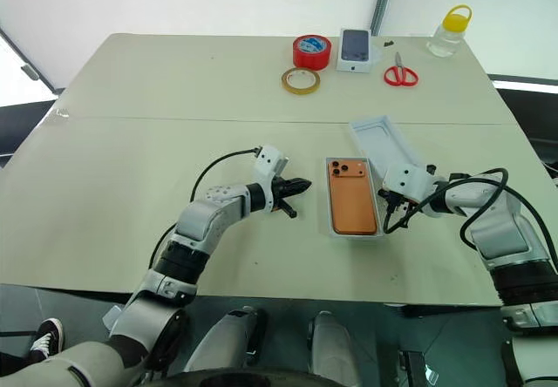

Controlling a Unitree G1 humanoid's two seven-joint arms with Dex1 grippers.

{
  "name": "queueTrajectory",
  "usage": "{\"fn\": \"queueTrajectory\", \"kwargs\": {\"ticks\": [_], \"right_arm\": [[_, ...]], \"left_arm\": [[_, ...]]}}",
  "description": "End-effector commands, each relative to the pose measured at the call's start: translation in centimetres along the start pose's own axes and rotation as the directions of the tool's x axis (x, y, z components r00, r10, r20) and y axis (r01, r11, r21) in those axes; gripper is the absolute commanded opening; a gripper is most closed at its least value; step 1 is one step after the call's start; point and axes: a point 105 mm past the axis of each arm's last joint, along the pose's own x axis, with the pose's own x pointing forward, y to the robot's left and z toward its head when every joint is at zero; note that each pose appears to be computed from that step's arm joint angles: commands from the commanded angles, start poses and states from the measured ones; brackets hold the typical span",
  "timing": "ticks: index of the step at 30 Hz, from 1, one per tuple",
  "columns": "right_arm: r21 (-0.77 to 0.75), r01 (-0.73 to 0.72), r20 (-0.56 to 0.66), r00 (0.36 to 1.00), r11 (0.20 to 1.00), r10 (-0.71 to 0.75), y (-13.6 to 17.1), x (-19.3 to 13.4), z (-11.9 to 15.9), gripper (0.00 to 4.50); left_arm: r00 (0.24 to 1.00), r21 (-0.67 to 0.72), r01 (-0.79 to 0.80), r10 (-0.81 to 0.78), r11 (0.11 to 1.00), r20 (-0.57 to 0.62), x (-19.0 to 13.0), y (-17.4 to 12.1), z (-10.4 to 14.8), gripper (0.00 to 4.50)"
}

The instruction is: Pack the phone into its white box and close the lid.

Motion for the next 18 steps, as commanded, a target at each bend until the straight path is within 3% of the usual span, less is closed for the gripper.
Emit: {"fn": "queueTrajectory", "kwargs": {"ticks": [1, 2, 5, 12, 18], "right_arm": [[0.020, 0.043, 0.067, 0.997, 0.999, -0.044, -2.0, -2.4, 1.7, 0.03], [0.024, 0.051, 0.075, 0.996, 0.998, -0.053, -2.3, -2.7, 1.8, 0.03], [0.054, 0.080, 0.098, 0.992, 0.995, -0.085, -3.7, -3.8, 2.6, 0.95], [0.143, 0.168, 0.062, 0.982, 0.975, -0.178, -5.8, -2.5, 3.0, 4.45], [0.177, 0.165, 0.018, 0.985, 0.970, -0.171, -5.8, -0.7, 3.5, 4.45]], "left_arm": [[0.993, 0.045, 0.009, -0.015, 0.999, 0.117, -1.9, 0.3, 3.1, 0.00], [0.992, 0.034, 0.008, -0.012, 0.999, 0.126, -2.4, 0.6, 3.4, 0.00], [0.986, 0.104, -0.036, 0.018, 0.994, 0.167, -4.5, 2.0, 4.5, 0.92], [0.987, 0.159, -0.001, -0.025, 0.987, 0.160, -6.3, 2.6, 5.2, 4.47], [0.976, 0.205, 0.044, -0.086, 0.978, 0.202, -7.9, 2.5, 6.5, 4.47]]}}
